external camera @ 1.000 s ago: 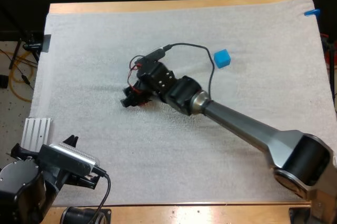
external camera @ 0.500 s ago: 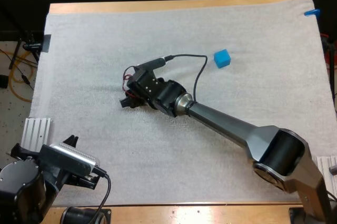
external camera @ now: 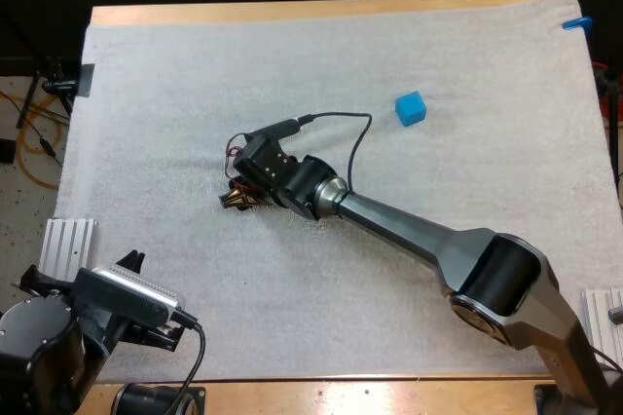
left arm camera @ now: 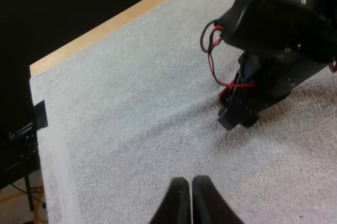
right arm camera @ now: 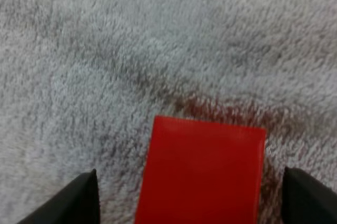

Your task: Stack red cube on blue cube

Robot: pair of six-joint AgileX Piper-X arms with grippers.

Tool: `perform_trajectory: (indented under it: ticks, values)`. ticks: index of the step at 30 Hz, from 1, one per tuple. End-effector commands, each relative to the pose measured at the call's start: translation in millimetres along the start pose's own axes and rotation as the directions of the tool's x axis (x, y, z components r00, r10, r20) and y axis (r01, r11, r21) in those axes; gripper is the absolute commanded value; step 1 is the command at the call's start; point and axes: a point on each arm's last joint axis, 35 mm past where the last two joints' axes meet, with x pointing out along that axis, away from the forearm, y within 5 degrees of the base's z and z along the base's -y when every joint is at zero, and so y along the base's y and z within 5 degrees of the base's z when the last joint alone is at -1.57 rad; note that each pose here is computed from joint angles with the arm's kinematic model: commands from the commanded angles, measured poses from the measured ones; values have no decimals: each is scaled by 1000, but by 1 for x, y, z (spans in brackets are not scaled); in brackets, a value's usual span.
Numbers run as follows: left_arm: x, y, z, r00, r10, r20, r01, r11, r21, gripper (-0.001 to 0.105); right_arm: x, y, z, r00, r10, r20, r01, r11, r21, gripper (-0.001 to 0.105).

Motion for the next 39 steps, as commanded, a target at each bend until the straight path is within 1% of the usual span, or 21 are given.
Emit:
perform_trajectory:
  ticks: [1,3,5,6,7,8,10,12,17,19,22,26,29,31,33,34,35,37,39]
  values:
    - [-2,0,-1,1000,3,4,-3,1000,6,0,0,-2,5,1000,5,9,-5,1000,10,69]
    - [-2,0,-1,1000,3,4,-3,1000,6,0,1,-2,4,1000,2,6,-2,1000,10,68]
    - [-2,0,-1,1000,3,4,-3,1000,6,0,1,-2,3,1000,2,3,-2,1000,9,59]
    - [-2,0,-1,1000,3,4,-3,1000,6,0,1,-2,3,1000,3,-1,-3,1000,9,52]
    - [-2,0,-1,1000,3,4,-3,1000,6,0,1,-2,3,1000,4,-6,-4,1000,8,42]
    - [-2,0,-1,1000,3,4,-3,1000,6,0,1,-2,2,1000,5,-7,-5,1000,8,38]
    - [-2,0,-1,1000,3,4,-3,1000,6,0,1,-2,2,1000,6,-10,-6,1000,8,23]
    - [-2,0,-1,1000,3,4,-3,1000,6,0,1,-2,2,1000,13,-11,-13,1000,6,19]
    - [-2,0,-1,1000,3,4,-3,1000,6,0,-14,-3,9,1000,4,-6,-4,1000,-22,17]
    - [-2,0,-1,1000,3,4,-3,1000,6,0,-34,-7,17,999,-47,9,47,999,-27,17]
    - [-2,0,-1,1000,3,4,-3,1000,6,0,-59,-9,29,996,-73,50,76,995,-69,17]
    - [-2,0,-1,1000,3,4,-3,1000,6,0,-95,-20,43,992,-88,94,94,994,-60,17]
    - [-2,-1,-1,1000,-21,8,21,1000,6,0,-116,-39,50,989,-115,98,117,993,-25,17]
    - [-2,-2,-1,998,-61,13,61,998,6,0,-129,-58,53,986,-139,88,140,990,3,17]
    - [-2,-3,0,997,-79,15,79,997,7,0,-140,-74,54,984,-163,78,162,987,21,17]
    - [-2,-3,0,997,-79,15,79,997,7,0,-147,-84,55,982,-175,71,174,984,28,17]
    - [-2,-3,0,997,-79,15,79,997,7,0,-149,-87,55,981,-182,68,180,983,26,17]
    - [-1,-3,0,997,-80,9,80,997,6,0,-163,-105,55,971,-233,55,233,972,23,17]
    - [2,-3,1,997,-81,1,81,997,6,0,-172,-119,54,965,-260,44,258,965,38,17]
